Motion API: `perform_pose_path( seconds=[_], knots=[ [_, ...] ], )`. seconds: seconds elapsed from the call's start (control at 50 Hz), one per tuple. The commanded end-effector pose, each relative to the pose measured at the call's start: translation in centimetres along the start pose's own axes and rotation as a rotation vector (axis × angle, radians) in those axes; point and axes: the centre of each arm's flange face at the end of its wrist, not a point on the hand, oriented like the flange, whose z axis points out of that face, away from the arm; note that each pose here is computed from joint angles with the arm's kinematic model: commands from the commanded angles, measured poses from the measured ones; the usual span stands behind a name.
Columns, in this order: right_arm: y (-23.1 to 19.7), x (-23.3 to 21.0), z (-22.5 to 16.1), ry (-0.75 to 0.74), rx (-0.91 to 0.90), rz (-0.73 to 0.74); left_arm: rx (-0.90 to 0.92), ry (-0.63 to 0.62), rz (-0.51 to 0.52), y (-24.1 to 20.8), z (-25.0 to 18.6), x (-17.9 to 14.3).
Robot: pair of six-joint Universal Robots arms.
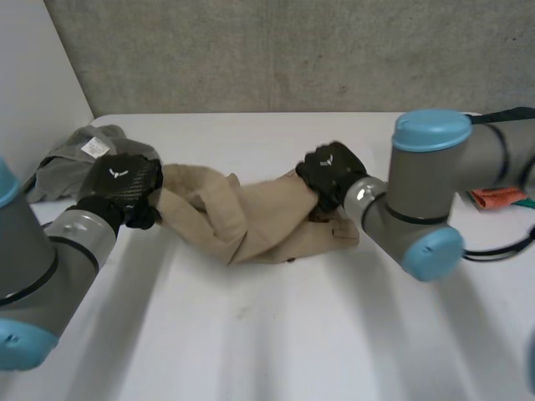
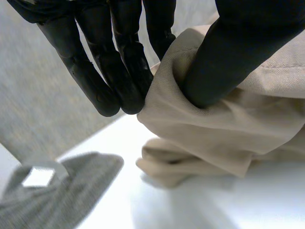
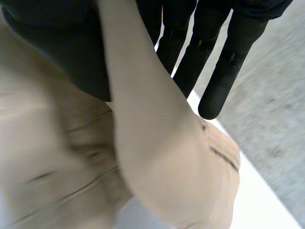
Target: Fold the laundry.
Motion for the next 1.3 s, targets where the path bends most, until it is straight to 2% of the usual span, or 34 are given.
perform_pose_path(
  seconds=[0.02, 0.06, 0.14, 0.2, 0.22, 0.24, 0.32, 0.34, 0.42, 0.46, 0.52, 0.6, 0.74, 0.76, 0.84, 0.88, 0.98, 1.12, 1.2, 1.3],
  knots=[
    [-0.1, -1.6, -6.2, -0.142, -0.148, -0.064, -0.135, 0.057, -0.069, 2.4, 2.4, 0.7],
    [-0.4, -1.4, -6.5, -0.139, -0.142, -0.090, -0.148, 0.069, -0.075, 2.3, 2.8, 0.9],
    [-2.5, 0.8, -4.9, -0.034, -0.021, -0.142, -0.104, 0.073, -0.083, 0.3, 4.4, 1.2],
    [-6.3, 4.3, -1.8, 0.184, 0.181, -0.168, 0.055, 0.019, -0.083, -4.3, 6.4, 0.1],
    [-7.4, 5.3, -1.1, 0.254, 0.237, -0.175, 0.184, -0.022, -0.087, -7.7, 7.5, -0.9],
    [-10.2, 7.1, -0.4, 0.390, 0.344, -0.183, 0.254, -0.040, -0.089, -9.6, 8.0, -1.4],
    [-16.1, 10.4, -1.6, 0.637, 0.545, -0.187, 0.522, -0.131, -0.110, -16.9, 8.9, -3.7],
    [-16.8, 10.5, -2.0, 0.649, 0.562, -0.187, 0.554, -0.146, -0.119, -17.9, 8.9, -4.1],
    [-18.3, 10.5, -3.9, 0.630, 0.602, -0.182, 0.597, -0.193, -0.216, -19.7, 8.2, -5.5],
    [-17.3, 9.8, -4.6, 0.585, 0.573, -0.168, 0.569, -0.185, -0.281, -19.0, 8.0, -5.8],
    [-15.6, 8.7, -5.1, 0.521, 0.531, -0.157, 0.513, -0.151, -0.324, -17.3, 8.1, -5.3],
    [-12.1, 6.0, -5.9, 0.407, 0.430, -0.158, 0.360, -0.075, -0.361, -12.4, 8.2, -3.9],
    [-2.8, 0.2, -7.0, 0.180, 0.154, -0.119, 0.033, -0.020, -0.374, -0.2, 7.6, -0.7],
    [-0.6, -1.4, -7.2, 0.124, 0.091, -0.108, -0.041, -0.019, -0.373, 2.7, 7.3, 0.0],
    [3.6, -4.4, -7.4, 0.027, -0.026, -0.093, -0.162, -0.018, -0.360, 7.6, 6.9, 1.0],
    [4.4, -5.1, -7.4, 0.008, -0.055, -0.089, -0.195, -0.016, -0.352, 8.5, 6.8, 1.2],
    [4.5, -5.1, -7.8, 0.021, -0.090, -0.079, -0.225, -0.034, -0.323, 7.5, 5.8, 0.5],
    [1.9, -3.5, -10.3, 0.051, -0.107, 0.013, -0.116, -0.086, -0.280, 2.0, 3.6, -1.4],
    [1.0, -2.2, -11.9, 0.060, -0.140, 0.110, -0.072, -0.101, -0.218, 0.2, 2.2, -1.8],
    [-0.4, 0.2, -13.7, 0.072, -0.174, 0.195, -0.044, -0.037, -0.090, -1.0, -0.3, 0.0]
  ],
)
